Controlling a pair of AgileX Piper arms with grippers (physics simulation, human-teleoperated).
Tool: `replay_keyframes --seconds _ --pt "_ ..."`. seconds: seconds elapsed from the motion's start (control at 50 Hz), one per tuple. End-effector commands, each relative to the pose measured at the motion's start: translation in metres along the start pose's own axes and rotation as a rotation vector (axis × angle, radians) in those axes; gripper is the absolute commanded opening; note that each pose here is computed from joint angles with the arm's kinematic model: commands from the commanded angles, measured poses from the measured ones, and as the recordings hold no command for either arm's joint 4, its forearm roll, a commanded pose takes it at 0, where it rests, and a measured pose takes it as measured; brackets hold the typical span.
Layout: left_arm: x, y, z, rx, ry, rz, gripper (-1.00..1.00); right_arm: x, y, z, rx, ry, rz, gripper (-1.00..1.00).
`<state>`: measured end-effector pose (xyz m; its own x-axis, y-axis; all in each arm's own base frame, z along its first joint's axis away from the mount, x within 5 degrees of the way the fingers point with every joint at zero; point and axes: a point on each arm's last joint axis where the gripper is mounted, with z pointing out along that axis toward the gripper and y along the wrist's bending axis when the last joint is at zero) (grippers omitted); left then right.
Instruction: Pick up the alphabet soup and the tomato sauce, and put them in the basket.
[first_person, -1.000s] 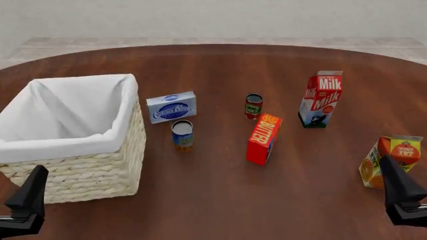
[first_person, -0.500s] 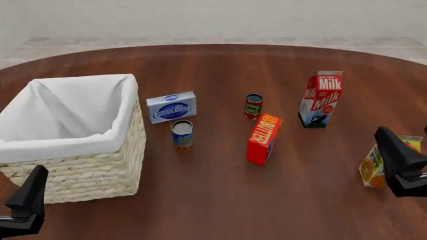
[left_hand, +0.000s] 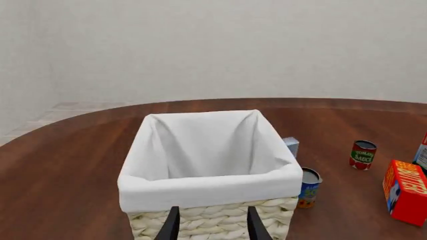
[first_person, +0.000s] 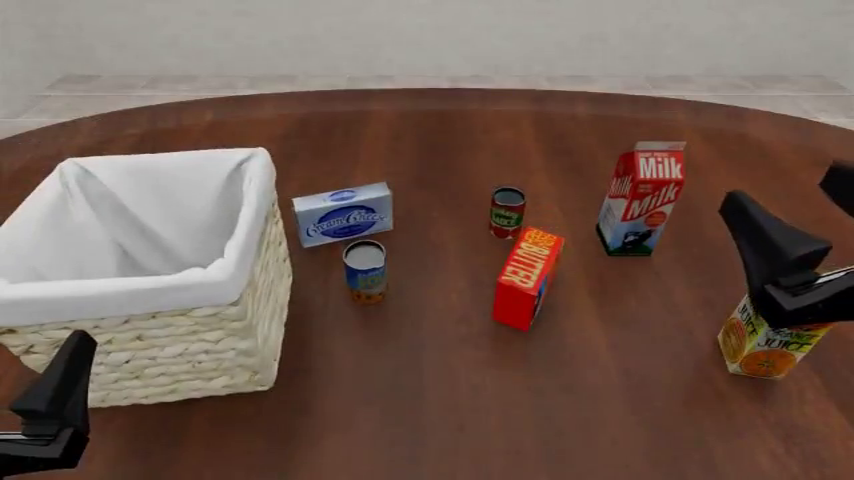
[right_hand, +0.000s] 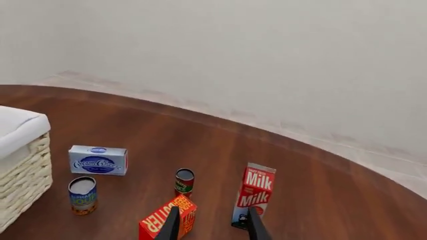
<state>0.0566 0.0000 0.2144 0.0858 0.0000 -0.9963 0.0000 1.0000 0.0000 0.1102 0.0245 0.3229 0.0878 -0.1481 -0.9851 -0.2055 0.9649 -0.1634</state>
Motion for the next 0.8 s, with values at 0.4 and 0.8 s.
replay_keyframes --seconds 0.4,0.8 --pt "0.000 0.000 0.000 0.000 0.000 0.000 1.00 -0.049 0.012 0.063 -0.125 0.041 -0.056 1.00" --pt "0.000 0.000 0.000 0.000 0.000 0.000 1.00 -0.056 0.022 0.102 -0.166 0.088 -0.090 1.00"
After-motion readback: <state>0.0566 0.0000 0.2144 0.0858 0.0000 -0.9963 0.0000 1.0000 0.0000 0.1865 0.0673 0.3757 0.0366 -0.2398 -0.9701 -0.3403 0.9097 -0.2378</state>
